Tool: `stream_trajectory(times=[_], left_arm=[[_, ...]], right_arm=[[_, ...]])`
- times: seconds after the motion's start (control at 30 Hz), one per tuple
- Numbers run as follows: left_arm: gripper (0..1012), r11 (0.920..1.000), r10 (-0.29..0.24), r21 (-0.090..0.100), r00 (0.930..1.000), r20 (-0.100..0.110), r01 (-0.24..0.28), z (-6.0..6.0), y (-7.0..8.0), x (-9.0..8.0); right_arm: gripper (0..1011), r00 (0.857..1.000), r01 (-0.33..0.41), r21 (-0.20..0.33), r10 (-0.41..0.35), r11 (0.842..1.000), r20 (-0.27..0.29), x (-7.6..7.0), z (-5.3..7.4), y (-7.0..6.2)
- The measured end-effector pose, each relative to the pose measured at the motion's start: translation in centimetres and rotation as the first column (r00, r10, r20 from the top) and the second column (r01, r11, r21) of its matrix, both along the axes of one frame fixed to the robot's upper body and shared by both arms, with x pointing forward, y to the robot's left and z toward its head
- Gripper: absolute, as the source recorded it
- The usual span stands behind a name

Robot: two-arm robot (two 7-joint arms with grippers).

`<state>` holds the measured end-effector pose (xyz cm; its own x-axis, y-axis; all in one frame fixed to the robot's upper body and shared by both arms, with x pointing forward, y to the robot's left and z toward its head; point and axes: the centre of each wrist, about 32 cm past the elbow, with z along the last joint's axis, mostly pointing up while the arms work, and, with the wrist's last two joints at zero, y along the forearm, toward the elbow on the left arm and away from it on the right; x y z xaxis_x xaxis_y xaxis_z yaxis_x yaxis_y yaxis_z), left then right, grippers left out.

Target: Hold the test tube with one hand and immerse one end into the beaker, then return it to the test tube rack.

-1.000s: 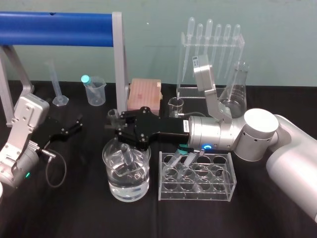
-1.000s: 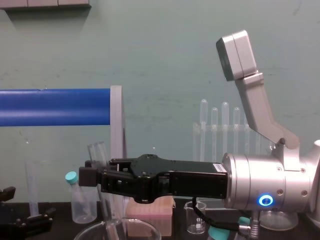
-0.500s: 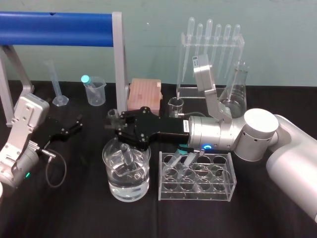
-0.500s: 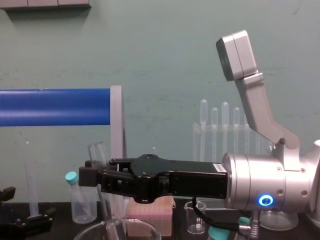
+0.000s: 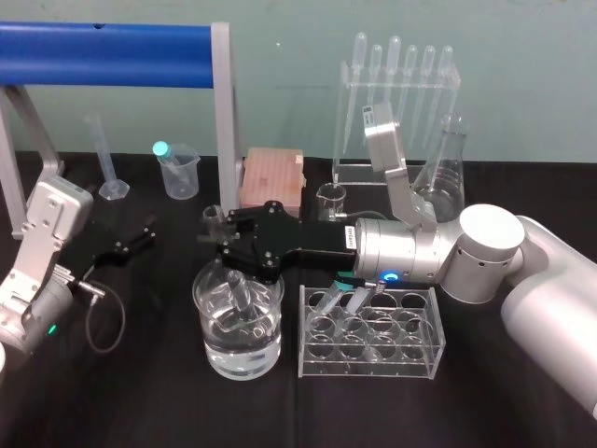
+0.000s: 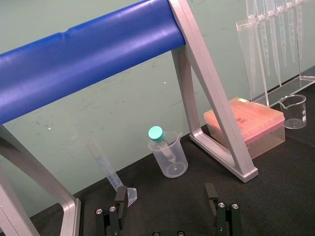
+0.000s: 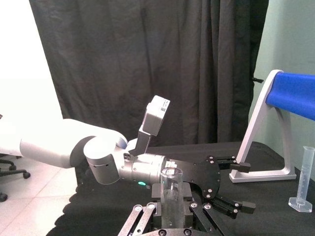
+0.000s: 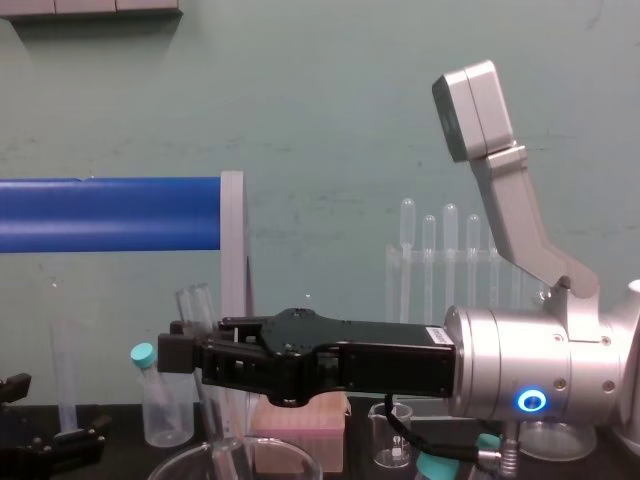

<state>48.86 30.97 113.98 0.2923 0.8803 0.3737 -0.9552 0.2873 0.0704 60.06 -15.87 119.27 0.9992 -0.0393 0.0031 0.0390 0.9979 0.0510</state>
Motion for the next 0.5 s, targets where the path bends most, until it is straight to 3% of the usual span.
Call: stream_trajectory(times=[0.5], left_arm=[[1000, 1.0000, 0.000, 0.000, 1.0000, 0.000, 0.000, 0.00, 0.00, 0.00]], right_arm=[[225, 1.000, 0.000, 0.000, 0.000, 1.000, 0.000, 0.00, 0.00, 0.00]])
